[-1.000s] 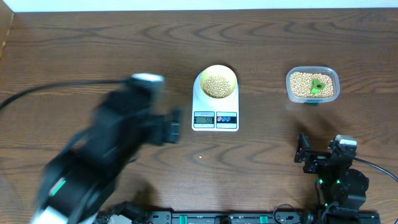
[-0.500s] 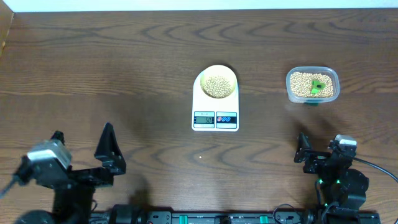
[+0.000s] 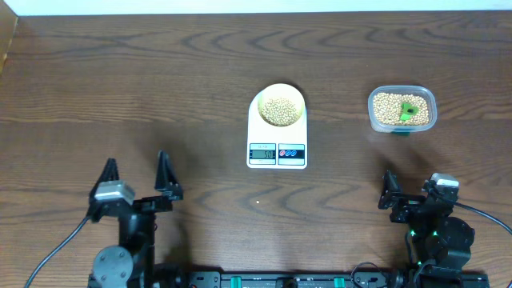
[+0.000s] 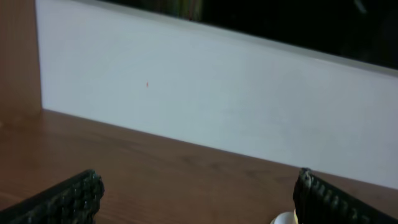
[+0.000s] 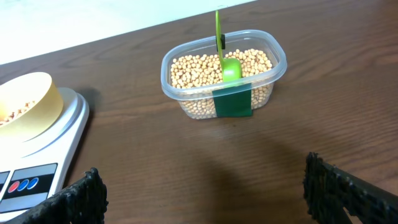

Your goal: Scoop item into bowl and weigh 50g on scale

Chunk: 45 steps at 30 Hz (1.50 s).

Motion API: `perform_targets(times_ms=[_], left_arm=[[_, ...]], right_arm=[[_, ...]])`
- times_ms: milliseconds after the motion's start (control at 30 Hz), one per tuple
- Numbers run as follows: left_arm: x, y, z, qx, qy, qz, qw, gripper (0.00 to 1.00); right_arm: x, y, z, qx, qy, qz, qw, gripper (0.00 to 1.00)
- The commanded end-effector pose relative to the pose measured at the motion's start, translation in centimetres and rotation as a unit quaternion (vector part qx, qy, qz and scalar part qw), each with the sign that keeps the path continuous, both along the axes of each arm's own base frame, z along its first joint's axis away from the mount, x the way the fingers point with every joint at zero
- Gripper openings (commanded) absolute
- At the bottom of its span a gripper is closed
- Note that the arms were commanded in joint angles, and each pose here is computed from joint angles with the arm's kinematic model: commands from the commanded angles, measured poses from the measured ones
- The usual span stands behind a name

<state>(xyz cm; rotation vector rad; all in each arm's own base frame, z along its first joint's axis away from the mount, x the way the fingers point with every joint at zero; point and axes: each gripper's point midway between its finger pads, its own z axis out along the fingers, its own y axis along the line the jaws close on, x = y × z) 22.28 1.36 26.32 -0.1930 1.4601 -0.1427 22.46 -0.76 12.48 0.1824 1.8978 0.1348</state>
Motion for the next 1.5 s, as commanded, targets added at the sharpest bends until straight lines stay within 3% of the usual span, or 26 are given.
perform_targets(times_ms=[0, 533, 867, 1133, 1467], left_arm=[[0.5, -0.1, -1.5, -0.009, 0.0, -0.007, 1.0, 1.0], [2.4, -1.7, -8.4, -0.018, 0.041, -0.044, 0.998, 1.0], [2.1, -2.0, -12.4, -0.024, 0.121, -0.048, 0.991, 1.0], [2.1, -2.9, -12.2, 0.069, 0.116, -0.074, 0.988, 1.0], [1.9, -4.3, -12.1, 0.115, 0.107, -0.111, 0.981, 1.0]], right_arm=[[0.0, 0.2, -0.2, -0.004, 0.002, 0.006, 1.0, 0.99], [0.0, 0.2, -0.2, -0.004, 0.002, 0.006, 1.0, 0.99], [0.0, 0.2, -0.2, -0.004, 0.002, 0.006, 1.0, 0.99], [0.0, 0.2, -0.2, -0.004, 0.002, 0.006, 1.0, 0.99], [0.0, 0.2, -0.2, -0.004, 0.002, 0.006, 1.0, 0.99]])
